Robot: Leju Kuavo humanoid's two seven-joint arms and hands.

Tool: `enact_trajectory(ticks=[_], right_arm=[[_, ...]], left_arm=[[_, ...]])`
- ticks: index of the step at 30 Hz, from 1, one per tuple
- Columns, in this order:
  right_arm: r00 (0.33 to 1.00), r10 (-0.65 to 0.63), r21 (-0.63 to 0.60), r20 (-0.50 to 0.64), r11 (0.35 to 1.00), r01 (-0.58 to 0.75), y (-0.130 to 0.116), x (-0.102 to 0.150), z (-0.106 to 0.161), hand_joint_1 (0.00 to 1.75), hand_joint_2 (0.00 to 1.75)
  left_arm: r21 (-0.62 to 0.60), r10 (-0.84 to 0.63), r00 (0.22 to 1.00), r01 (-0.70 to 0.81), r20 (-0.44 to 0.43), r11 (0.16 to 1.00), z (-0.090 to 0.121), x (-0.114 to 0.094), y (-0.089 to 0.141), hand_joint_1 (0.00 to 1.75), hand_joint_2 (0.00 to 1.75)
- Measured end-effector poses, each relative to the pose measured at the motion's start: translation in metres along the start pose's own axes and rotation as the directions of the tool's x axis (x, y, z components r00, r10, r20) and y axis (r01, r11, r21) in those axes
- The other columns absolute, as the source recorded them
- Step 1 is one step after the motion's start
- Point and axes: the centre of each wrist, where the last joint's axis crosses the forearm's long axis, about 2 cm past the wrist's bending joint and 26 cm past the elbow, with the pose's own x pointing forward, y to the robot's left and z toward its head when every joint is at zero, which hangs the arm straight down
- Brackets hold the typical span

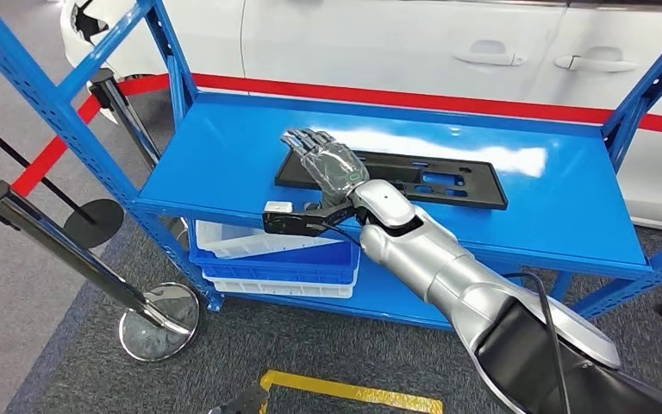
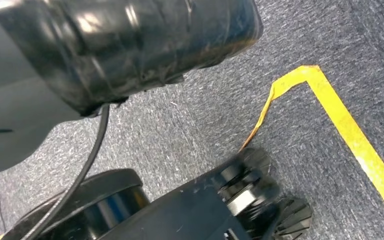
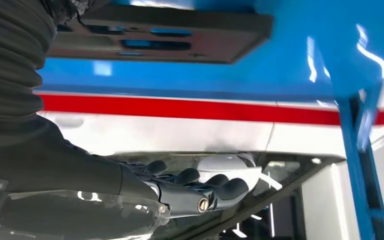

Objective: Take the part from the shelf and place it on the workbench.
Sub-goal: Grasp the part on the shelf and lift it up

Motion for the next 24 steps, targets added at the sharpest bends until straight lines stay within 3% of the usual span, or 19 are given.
enact_trajectory(ticks=[10,24], right_arm=[[0.982,0.176,0.159,-0.062,0.973,-0.165,0.023,-0.007,0.007,0.00,1.75],[0.950,0.210,0.245,-0.231,0.958,-0.152,0.035,-0.048,0.025,0.00,1.75]], left_arm=[[-0.008,0.000,1.000,-0.001,-0.026,1.000,0.003,-0.009,-0.006,0.00,0.00],[0.001,0.008,0.999,-0.008,-0.037,1.000,0.008,-0.017,-0.014,0.00,0.00]])
